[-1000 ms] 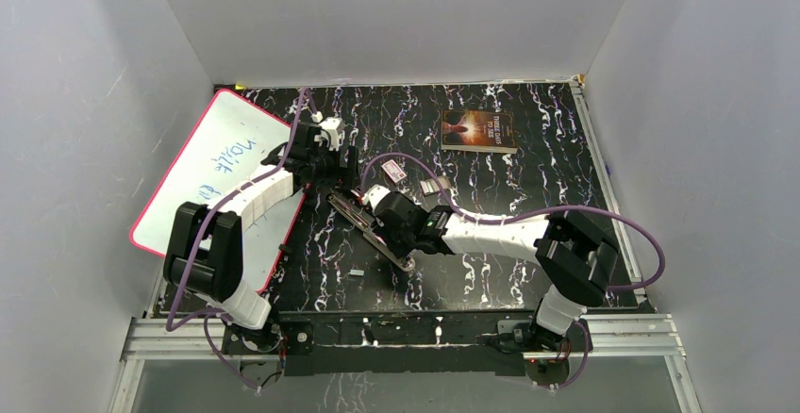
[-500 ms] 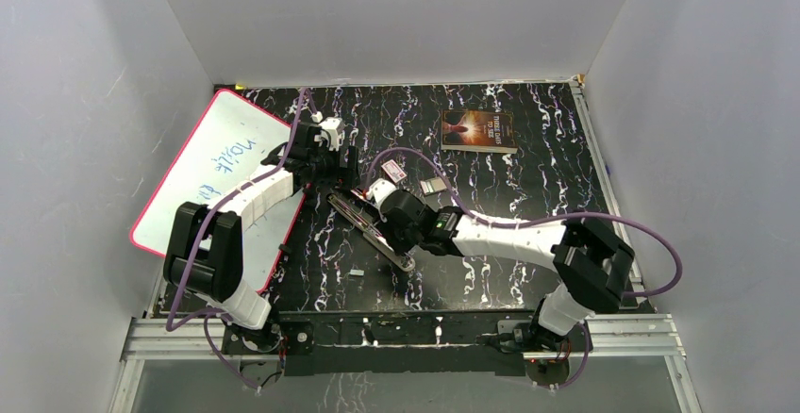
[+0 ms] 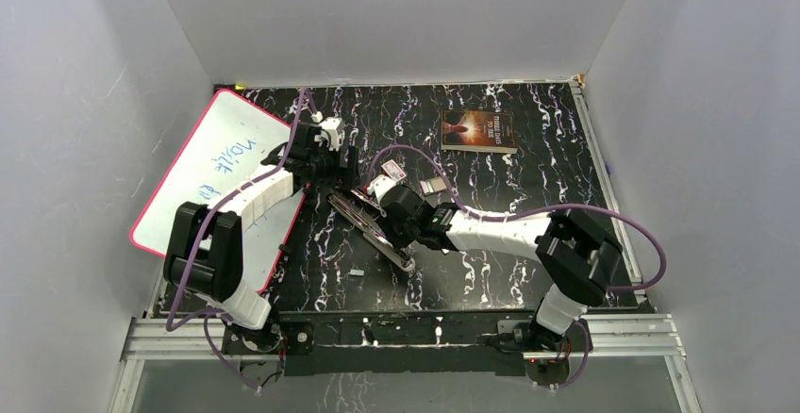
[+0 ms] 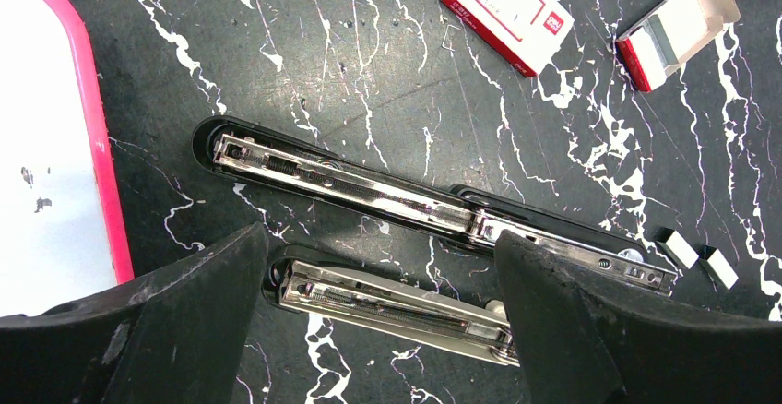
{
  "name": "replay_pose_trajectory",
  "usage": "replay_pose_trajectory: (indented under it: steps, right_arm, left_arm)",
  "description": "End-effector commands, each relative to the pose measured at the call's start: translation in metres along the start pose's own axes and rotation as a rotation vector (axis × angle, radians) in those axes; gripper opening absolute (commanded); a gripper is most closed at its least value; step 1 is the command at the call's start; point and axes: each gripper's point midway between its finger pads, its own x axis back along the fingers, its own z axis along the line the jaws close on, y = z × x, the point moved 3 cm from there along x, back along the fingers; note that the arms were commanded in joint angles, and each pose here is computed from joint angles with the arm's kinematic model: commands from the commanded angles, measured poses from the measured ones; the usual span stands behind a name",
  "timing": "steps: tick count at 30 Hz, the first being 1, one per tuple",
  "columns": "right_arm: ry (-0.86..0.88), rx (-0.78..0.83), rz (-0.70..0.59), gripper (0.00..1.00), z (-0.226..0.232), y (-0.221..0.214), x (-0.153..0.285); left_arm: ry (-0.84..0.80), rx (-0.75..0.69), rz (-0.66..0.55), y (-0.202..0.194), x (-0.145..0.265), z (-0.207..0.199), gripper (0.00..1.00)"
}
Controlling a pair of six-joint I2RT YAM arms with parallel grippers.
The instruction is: Load the staples into the stapler
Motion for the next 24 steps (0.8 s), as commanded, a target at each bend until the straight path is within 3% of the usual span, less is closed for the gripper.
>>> replay_pose_trajectory:
  steps: [1,24]
  right_arm:
    - [0.051,-0.008,-0.103,0.37,0.009,0.035,0.001]
    - [0.046,-0.004,-0.063,0.40,0.007,0.025,-0.011]
  left_arm:
    - [-0.005,-0.015,-0.035,0.016,0.006,-0.002,0.92]
    - [-0.001,-0.015,-0.034,0.016,0.006,-0.002,0.92]
